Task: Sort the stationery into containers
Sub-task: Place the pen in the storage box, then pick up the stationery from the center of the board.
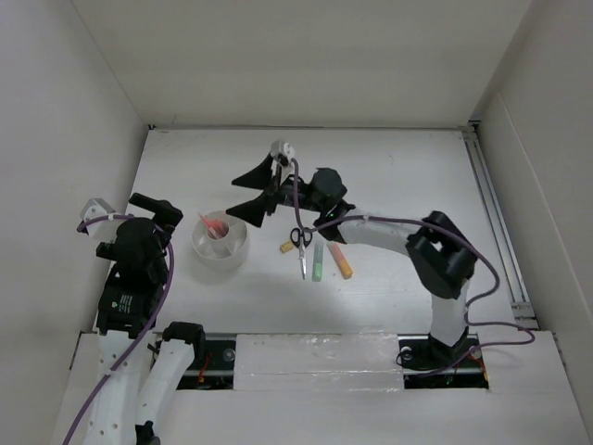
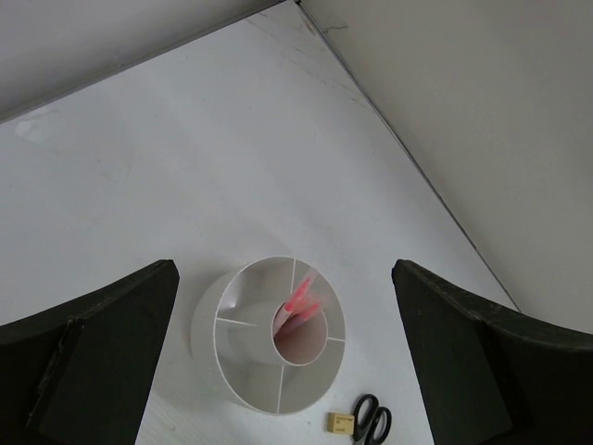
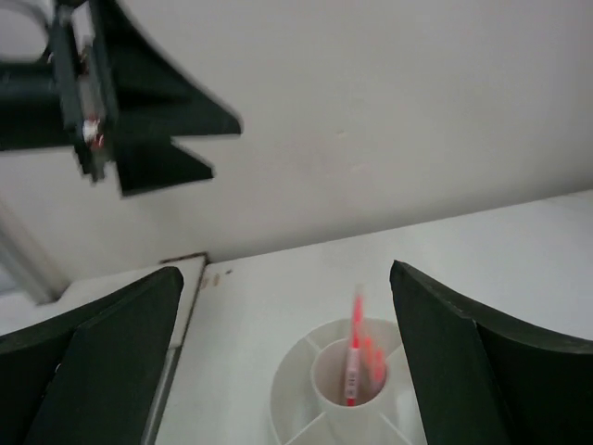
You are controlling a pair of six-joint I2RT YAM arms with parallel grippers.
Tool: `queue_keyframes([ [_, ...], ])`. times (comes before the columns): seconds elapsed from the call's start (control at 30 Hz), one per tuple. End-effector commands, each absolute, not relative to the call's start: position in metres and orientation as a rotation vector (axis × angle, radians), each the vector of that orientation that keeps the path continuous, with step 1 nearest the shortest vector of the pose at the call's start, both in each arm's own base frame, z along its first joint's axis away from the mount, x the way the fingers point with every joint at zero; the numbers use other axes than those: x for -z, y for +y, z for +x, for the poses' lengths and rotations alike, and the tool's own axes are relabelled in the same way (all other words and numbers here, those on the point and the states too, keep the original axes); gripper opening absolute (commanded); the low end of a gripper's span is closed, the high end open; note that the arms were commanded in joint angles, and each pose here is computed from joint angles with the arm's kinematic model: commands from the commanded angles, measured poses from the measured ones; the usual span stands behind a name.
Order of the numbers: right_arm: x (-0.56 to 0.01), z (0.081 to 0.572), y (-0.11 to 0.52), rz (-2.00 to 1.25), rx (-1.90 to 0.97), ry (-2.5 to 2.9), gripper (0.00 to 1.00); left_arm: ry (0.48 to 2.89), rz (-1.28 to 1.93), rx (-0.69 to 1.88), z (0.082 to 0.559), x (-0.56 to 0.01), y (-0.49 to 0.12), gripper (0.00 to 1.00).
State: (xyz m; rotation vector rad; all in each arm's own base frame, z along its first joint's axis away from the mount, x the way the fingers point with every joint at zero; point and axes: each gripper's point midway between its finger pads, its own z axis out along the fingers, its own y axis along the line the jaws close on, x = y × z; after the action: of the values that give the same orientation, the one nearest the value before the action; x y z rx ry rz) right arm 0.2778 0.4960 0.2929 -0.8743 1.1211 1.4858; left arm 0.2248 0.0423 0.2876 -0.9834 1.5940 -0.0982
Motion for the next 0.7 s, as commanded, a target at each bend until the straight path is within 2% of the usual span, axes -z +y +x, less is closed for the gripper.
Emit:
queue_keyframes([
  [0.0, -0.293, 0.32, 0.471, -0.778, -1.098, 1.395, 1.0, 1.575, -0.951, 0.107, 0.228, -0.299, 0.042, 1.0],
  [0.07, -0.295, 0.328, 0.45, -0.714, -0.95, 1.504, 1.0, 1.585, -0.952, 0.101, 0.23, -0.297, 0.041, 1.0],
  [0.2, -0.231, 0.341, 0.397, -0.583, -0.655, 1.857, 1.0, 1.58, -0.957, 0.093, 0.229, -0.297, 0.043, 1.0],
  [0.33, -0.146, 0.317, 0.364, -0.633, -0.442, 2.148, 0.89, 1.607, -0.938, 0.1, 0.232, -0.294, 0.039, 1.0],
  [0.5, -0.11, 0.302, 0.354, -0.645, -0.366, 2.205, 0.89, 1.624, -0.92, 0.112, 0.236, -0.293, 0.035, 1.0],
  [0.67, -0.1, 0.306, 0.359, -0.658, -0.358, 2.204, 0.89, 1.632, -0.908, 0.114, 0.238, -0.293, 0.034, 1.0],
])
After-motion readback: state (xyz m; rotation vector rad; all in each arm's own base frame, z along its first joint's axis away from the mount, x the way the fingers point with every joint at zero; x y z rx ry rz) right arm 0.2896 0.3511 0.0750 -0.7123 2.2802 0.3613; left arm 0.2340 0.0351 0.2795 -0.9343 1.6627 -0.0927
